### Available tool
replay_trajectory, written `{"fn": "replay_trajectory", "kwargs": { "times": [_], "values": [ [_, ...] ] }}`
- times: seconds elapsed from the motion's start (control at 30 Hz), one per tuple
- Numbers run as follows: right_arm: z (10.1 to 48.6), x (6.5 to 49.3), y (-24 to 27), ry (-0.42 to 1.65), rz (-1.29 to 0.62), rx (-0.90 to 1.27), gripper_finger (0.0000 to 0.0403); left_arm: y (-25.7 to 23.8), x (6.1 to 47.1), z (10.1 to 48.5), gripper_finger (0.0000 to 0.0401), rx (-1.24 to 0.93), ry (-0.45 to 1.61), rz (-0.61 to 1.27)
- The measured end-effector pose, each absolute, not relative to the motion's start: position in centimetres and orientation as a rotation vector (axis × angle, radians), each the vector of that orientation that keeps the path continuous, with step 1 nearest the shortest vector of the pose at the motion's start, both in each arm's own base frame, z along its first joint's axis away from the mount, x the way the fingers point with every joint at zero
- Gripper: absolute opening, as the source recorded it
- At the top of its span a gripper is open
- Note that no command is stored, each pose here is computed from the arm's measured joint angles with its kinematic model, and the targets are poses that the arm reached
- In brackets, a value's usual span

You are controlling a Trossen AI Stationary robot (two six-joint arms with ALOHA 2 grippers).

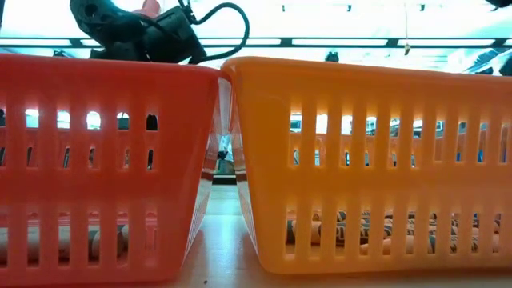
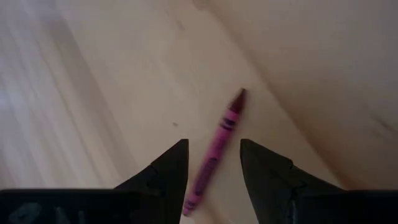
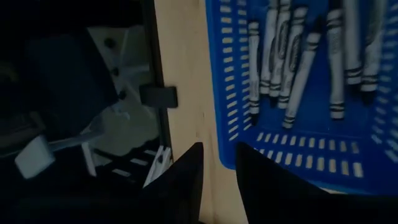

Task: Sort crayons
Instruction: Put the violet crayon into the black bin

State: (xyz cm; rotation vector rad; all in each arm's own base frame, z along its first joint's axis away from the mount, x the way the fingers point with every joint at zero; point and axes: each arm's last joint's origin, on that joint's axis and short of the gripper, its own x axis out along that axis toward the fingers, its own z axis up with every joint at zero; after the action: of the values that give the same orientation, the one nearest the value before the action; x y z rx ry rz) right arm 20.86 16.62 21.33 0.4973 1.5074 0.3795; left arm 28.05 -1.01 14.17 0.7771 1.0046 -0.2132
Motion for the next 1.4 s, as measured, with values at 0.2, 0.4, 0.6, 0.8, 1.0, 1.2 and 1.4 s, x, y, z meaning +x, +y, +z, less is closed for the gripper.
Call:
{"fn": "replay_trajectory", "kwargs": {
  "times": [0.2, 0.4, 0.6, 0.8, 1.0, 1.2, 1.4],
  "values": [
    [22.6, 20.7, 15.6, 1.407, 0.346, 0.453, 0.0097, 0.8, 28.5, 13.9, 0.0156, 0.707, 0.974, -0.251],
    [22.8, 20.8, 15.1, 1.380, 0.351, 0.414, 0.0097, 2.1, 28.4, 13.8, 0.0155, 0.613, 0.946, -0.316],
    [22.7, 21.1, 14.8, 1.367, 0.331, 0.404, 0.0096, 3.2, 28.2, 13.4, 0.0155, 0.533, 0.943, -0.367],
    [22.7, 21.3, 14.5, 1.359, 0.316, 0.402, 0.0096, 3.7, 28.4, 12.0, 0.0155, 0.472, 0.966, -0.418],
    [22.7, 21.3, 14.5, 1.364, 0.297, 0.425, 0.0096, 3.7, 28.2, 11.8, 0.0120, 0.456, 0.994, -0.425],
    [22.7, 21.3, 14.5, 1.359, 0.286, 0.422, 0.0096, 3.5, 28.1, 11.7, 0.0047, 0.454, 1.014, -0.434],
    [22.7, 21.3, 14.4, 1.350, 0.258, 0.425, 0.0096, 3.3, 28.1, 11.6, 0.0017, 0.420, 1.026, -0.406]
  ]
}}
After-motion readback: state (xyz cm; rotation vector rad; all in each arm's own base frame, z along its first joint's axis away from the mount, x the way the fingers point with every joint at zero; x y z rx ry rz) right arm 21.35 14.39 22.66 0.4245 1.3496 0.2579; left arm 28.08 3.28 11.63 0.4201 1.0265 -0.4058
